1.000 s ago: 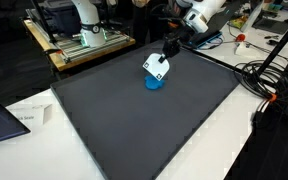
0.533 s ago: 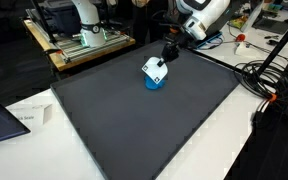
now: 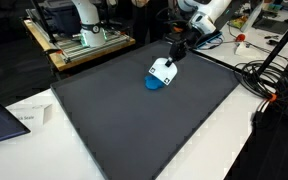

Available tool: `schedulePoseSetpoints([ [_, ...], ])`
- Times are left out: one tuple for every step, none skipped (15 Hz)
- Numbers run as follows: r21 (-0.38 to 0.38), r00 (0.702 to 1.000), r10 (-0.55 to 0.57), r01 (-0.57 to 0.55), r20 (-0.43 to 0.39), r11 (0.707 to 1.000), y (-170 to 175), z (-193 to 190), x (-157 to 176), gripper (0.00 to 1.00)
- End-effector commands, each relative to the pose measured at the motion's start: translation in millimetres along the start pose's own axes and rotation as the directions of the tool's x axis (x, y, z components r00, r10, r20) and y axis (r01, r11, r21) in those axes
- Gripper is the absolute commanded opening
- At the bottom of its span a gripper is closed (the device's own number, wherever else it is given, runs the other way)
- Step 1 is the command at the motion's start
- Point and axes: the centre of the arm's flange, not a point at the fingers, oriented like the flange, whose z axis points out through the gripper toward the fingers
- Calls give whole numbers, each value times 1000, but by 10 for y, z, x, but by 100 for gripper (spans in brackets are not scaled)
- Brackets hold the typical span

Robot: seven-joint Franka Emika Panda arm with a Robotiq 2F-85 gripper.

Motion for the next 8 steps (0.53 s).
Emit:
schedulePoseSetpoints([
  [46,996,42,-38,-80,998,61,-32,28,1],
  [63,993,53,-47,-102,997,75,-38,41,1],
  [76,991,64,-55,-120,996,89,-42,56,1],
  [91,989,72,-61,-128,994,100,-38,71,1],
  [111,988,78,-63,-134,992,111,-31,87,1],
  [137,987,83,-64,-139,988,127,-22,98,1],
  [163,985,91,-67,-145,984,154,-14,105,1],
  [193,984,101,-71,-150,979,199,-4,108,1],
])
